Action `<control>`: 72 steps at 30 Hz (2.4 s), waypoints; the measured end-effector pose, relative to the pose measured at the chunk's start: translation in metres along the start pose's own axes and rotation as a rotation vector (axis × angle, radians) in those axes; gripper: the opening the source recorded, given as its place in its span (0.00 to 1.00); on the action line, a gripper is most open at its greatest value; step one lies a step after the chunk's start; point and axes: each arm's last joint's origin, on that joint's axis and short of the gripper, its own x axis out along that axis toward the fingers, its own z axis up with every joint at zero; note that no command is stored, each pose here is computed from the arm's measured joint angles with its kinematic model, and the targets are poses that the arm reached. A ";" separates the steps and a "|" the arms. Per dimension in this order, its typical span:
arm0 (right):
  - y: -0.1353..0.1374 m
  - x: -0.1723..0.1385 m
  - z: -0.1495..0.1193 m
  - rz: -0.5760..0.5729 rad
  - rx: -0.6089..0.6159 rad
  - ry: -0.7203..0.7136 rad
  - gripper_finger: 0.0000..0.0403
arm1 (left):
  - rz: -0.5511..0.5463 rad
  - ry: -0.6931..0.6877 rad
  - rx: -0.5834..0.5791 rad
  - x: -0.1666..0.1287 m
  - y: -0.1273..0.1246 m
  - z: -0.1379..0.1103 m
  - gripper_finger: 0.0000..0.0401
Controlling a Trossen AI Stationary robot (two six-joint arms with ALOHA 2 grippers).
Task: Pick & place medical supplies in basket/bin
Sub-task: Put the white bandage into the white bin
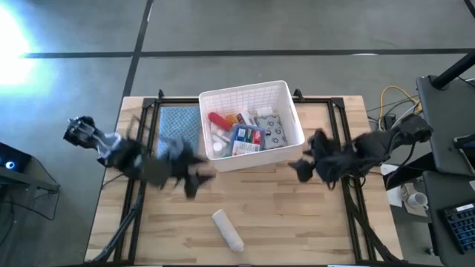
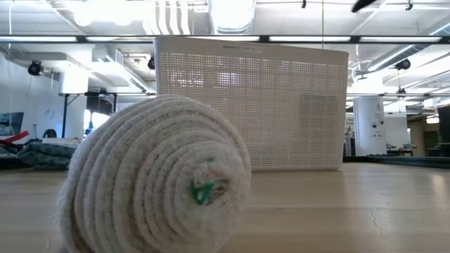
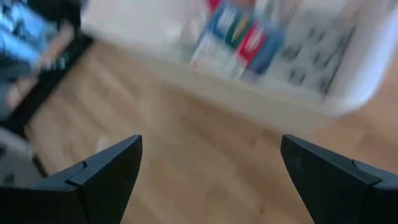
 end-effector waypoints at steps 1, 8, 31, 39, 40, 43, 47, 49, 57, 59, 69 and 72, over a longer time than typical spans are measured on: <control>0.001 0.003 -0.008 0.002 -0.006 0.029 0.92 | -0.017 0.039 -0.058 0.000 -0.006 -0.015 0.71; 0.007 0.034 -0.056 -0.087 0.059 0.096 0.92 | 0.156 0.255 -0.459 0.035 -0.022 -0.138 0.68; 0.026 0.036 -0.087 -0.091 0.039 0.226 0.92 | -0.235 0.740 1.417 0.166 -0.082 -0.203 0.68; 0.025 0.030 -0.095 -0.087 0.044 0.236 0.92 | -0.363 0.776 1.507 0.171 -0.070 -0.199 0.68; 0.025 0.030 -0.095 -0.087 0.044 0.231 0.92 | -0.374 0.778 1.499 0.174 -0.068 -0.200 0.68; 0.025 0.030 -0.094 -0.084 0.043 0.199 0.92 | -0.372 0.757 1.477 0.186 -0.059 -0.205 0.68; 0.025 0.030 -0.093 -0.083 0.043 0.184 0.92 | -0.363 0.785 1.443 0.201 -0.040 -0.210 0.68; 0.025 0.030 -0.093 -0.084 0.042 0.184 0.92 | -0.376 0.840 1.420 0.206 -0.029 -0.214 0.68; 0.024 0.030 -0.093 -0.087 0.031 0.184 0.92 | -0.291 0.971 1.327 0.205 -0.006 -0.228 0.48; 0.024 0.030 -0.093 -0.089 0.028 0.184 0.92 | -0.244 1.015 1.288 0.202 -0.004 -0.227 0.37; 0.022 0.029 -0.093 -0.104 0.001 0.182 0.92 | 0.009 0.993 0.790 0.124 -0.032 -0.150 0.22; 0.021 0.028 -0.091 -0.097 -0.016 0.174 0.92 | 0.020 0.693 0.594 0.083 -0.046 -0.096 0.22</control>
